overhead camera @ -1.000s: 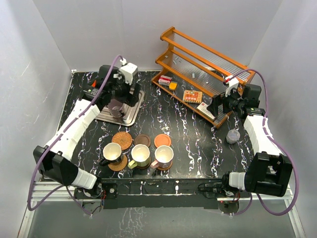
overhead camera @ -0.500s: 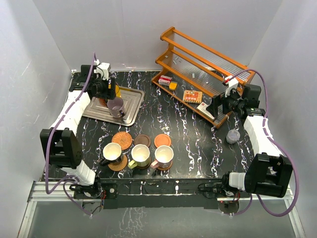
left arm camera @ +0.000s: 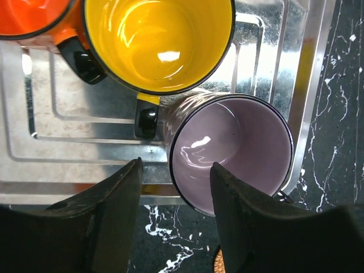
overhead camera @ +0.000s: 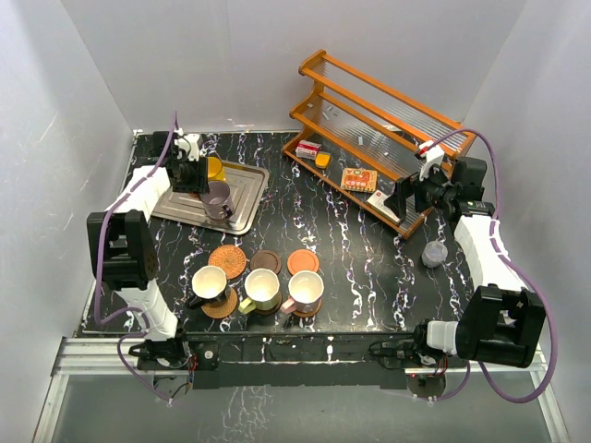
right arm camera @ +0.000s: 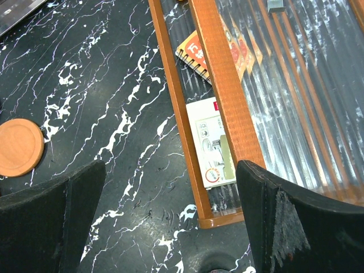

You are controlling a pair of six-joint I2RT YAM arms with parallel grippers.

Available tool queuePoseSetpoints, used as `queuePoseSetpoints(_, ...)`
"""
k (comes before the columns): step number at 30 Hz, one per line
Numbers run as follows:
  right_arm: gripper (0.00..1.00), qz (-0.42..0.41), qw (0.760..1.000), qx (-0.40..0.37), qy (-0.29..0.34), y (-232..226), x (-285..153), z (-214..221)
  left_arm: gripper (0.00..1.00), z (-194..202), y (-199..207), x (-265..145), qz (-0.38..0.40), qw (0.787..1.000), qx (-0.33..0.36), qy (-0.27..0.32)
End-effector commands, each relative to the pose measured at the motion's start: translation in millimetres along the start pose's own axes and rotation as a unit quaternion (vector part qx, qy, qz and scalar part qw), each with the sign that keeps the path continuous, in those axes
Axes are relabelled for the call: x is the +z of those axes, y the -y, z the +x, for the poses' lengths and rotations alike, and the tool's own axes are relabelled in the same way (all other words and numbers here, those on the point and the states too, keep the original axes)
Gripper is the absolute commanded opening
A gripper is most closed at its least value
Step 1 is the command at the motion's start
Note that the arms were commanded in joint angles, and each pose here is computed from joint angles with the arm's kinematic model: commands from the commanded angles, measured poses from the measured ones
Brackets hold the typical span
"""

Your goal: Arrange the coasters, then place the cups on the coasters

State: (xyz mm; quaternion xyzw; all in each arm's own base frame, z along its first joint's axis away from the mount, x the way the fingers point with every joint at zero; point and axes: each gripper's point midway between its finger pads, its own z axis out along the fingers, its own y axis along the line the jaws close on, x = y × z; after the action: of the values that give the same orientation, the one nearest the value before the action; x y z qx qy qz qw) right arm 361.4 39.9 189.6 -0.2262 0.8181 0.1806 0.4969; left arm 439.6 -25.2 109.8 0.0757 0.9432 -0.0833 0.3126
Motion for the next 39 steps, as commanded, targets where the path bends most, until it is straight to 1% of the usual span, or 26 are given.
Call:
queuePoseSetpoints(1, 0.98, 0.002, 0.999, -0.024, 0.028, 4.2, -3.2, -23.2, 0.46, 2.5, 6.1, 11.9, 0.027, 1.0, -0.007, -0.009)
queuePoseSetpoints(15, 0.98, -0.002, 0.999, -0.021, 0.025, 3.5, -1.1, -19.9, 0.26, 17.2, 8.3, 26.7, 0.037, 0.999, -0.019, -0.032)
queuePoseSetpoints(20, 0.98, -0.004, 0.999, -0.021, 0.026, 3.1, -1.2, -20.3, 0.15, 13.5, 7.2, 23.9, 0.035, 0.999, -0.009, -0.029)
queuePoseSetpoints(27, 0.98, -0.003, 0.999, -0.021, 0.026, 3.1, -1.3, -20.5, 0.0, -1.2, 5.2, 10.8, 0.029, 0.999, 0.01, -0.014)
queuePoseSetpoints(35, 0.98, -0.006, 1.0, -0.018, 0.025, 3.0, 0.0, -19.6, 0.0, -24.0, 11.6, -17.4, 0.037, 0.998, 0.041, 0.021)
queuePoseSetpoints(39, 0.98, -0.007, 0.999, -0.018, 0.026, 2.5, -0.4, -19.6, 0.0, -36.3, 23.8, -37.1, 0.053, 0.996, 0.059, 0.041)
